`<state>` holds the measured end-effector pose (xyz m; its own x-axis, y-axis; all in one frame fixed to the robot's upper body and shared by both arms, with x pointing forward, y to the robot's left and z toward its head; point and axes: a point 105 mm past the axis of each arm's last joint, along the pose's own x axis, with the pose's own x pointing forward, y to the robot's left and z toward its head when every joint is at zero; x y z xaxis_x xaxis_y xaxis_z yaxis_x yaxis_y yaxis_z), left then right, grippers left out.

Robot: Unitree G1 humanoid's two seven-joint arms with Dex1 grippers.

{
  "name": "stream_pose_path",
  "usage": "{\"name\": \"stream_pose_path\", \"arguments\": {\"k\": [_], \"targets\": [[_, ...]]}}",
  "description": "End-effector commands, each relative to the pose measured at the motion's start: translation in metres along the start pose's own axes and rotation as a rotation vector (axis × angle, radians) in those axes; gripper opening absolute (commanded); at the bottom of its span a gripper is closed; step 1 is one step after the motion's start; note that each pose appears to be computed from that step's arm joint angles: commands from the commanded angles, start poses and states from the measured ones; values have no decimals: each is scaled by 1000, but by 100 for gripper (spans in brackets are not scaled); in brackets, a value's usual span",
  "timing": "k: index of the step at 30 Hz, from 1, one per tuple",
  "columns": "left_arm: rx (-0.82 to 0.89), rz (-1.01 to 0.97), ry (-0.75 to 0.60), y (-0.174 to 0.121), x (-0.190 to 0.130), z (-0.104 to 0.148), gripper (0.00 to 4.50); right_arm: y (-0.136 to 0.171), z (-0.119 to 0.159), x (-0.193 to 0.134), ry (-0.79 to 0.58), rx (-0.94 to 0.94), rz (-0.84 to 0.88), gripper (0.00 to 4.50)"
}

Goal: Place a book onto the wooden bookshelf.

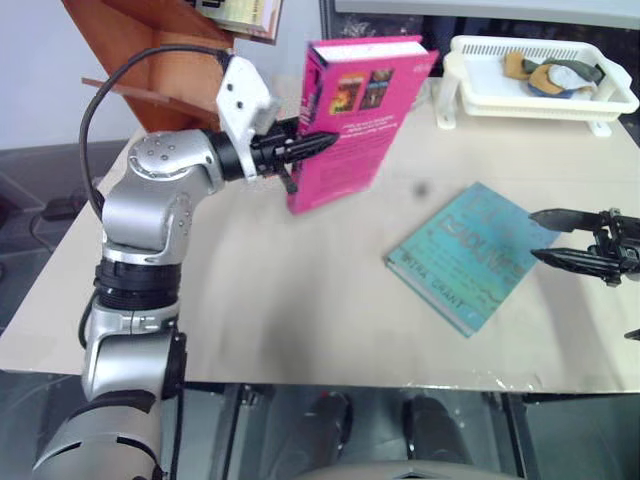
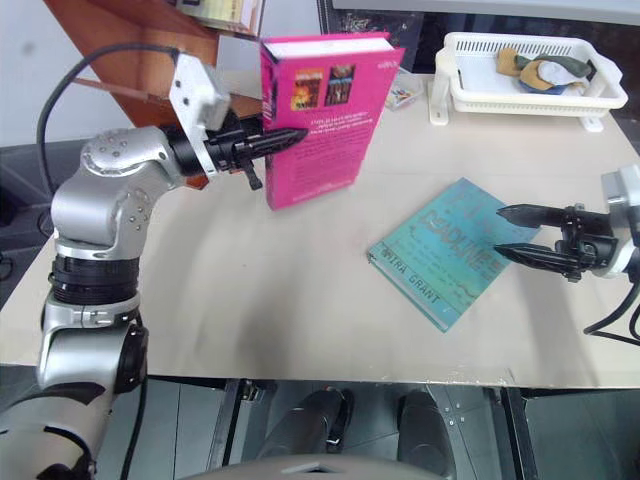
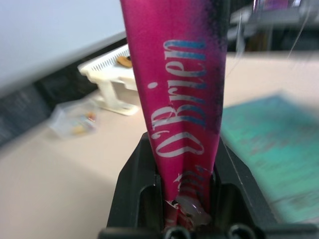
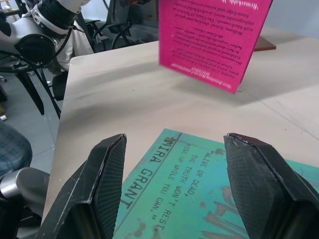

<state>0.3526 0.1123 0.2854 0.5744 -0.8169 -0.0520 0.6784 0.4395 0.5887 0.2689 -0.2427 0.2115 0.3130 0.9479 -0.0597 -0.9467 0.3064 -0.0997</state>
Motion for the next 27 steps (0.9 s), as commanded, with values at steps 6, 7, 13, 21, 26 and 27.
{"name": "stream_pose_path", "arguments": {"k": [6,7,13,21,26,27], "targets": [[575,31,134,20,-2,8,49,-2,21,-2,-84,-61,2,318],[620,44,145,24,-3,9,49,-3,22,-2,-91,-65,0,318],[852,85,183,45,-10,25,49,-9,30,-2,-136,-77,-8,318],[1004,74,306,68,-33,23,49,-15,46,-3,-240,-84,0,318],[1035,116,399,85,-51,20,49,-15,53,-1,-287,-80,27,318],[1041,127,411,88,-54,20,49,-15,53,-1,-294,-78,34,318]]}}
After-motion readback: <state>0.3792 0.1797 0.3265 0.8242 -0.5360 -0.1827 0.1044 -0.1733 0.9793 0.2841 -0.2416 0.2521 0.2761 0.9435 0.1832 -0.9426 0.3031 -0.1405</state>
